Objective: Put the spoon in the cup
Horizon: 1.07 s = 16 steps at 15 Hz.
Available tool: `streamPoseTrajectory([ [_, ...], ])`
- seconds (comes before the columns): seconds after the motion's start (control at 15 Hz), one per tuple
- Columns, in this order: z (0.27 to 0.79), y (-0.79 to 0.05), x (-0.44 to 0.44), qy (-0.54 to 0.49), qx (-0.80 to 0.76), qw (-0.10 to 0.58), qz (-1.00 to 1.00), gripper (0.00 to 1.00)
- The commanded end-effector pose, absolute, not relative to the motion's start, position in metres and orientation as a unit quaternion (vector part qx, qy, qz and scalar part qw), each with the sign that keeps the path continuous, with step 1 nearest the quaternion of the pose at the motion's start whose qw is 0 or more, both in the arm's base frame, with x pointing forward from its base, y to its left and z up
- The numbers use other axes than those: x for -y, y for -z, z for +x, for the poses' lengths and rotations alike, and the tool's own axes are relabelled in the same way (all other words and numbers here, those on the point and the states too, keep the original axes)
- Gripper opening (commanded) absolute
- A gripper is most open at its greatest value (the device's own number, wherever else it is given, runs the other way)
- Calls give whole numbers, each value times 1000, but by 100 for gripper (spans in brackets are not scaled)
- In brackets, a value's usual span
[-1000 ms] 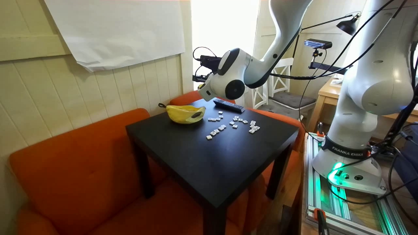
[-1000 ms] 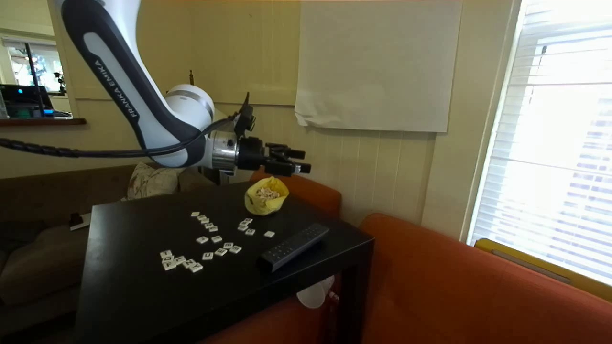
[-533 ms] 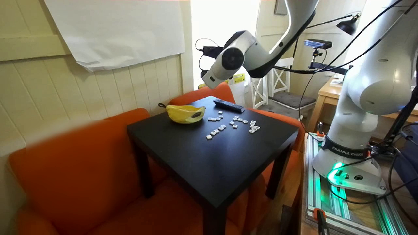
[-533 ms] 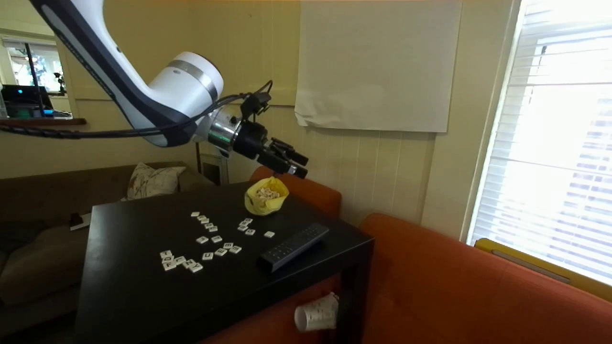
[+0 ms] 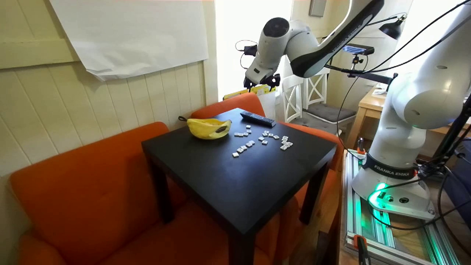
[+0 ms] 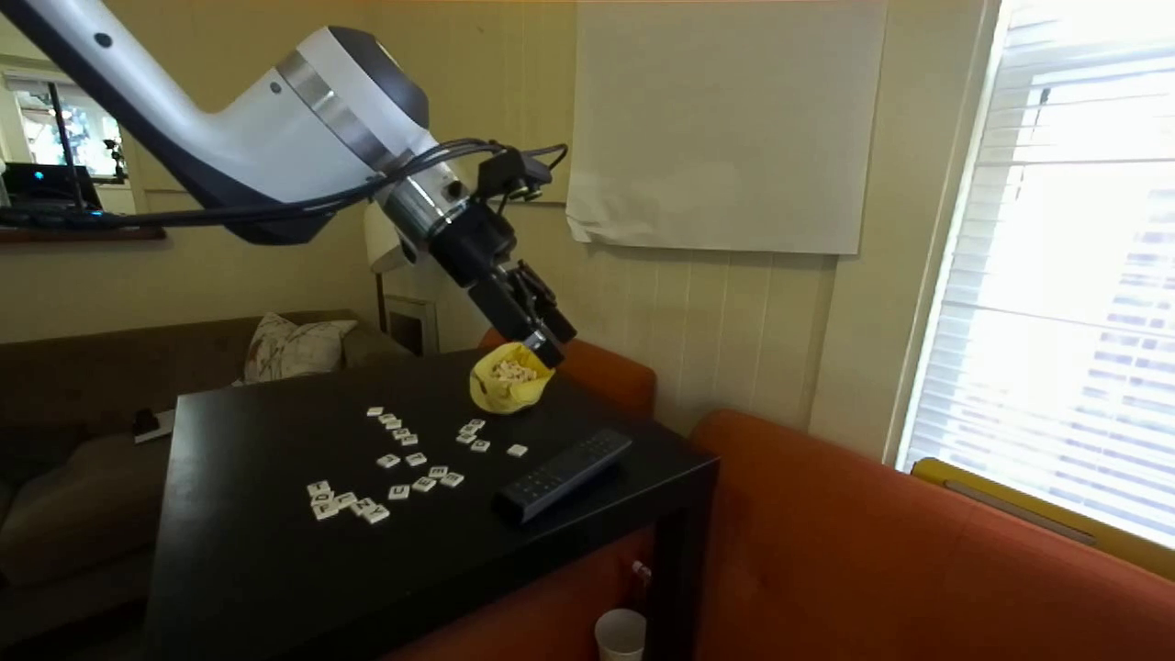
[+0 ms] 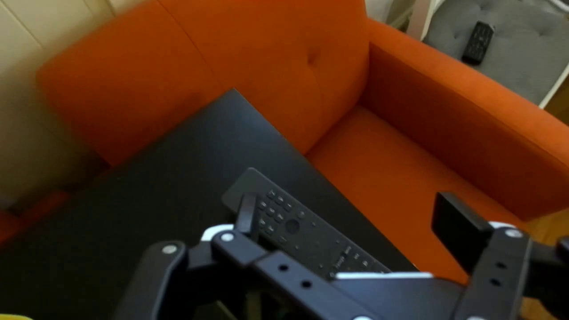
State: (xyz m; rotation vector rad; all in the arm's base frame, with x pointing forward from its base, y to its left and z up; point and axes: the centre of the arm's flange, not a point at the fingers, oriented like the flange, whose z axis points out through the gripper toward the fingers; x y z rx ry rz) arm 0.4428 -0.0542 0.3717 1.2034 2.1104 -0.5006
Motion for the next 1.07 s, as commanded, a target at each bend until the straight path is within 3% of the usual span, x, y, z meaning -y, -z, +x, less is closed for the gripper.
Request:
streamPoseTrajectory([
  [0.0, 414, -444, 68, 167, -831, 232, 477, 100],
  [0.6, 382, -553, 52, 40, -838, -14, 544, 100],
  [0.73, 373, -592, 46, 0, -816, -45, 577, 100],
  [0.8, 376, -546, 44, 27, -835, -20, 549, 100],
  [1.0, 368, -584, 42, 5, -828, -31, 560, 100],
])
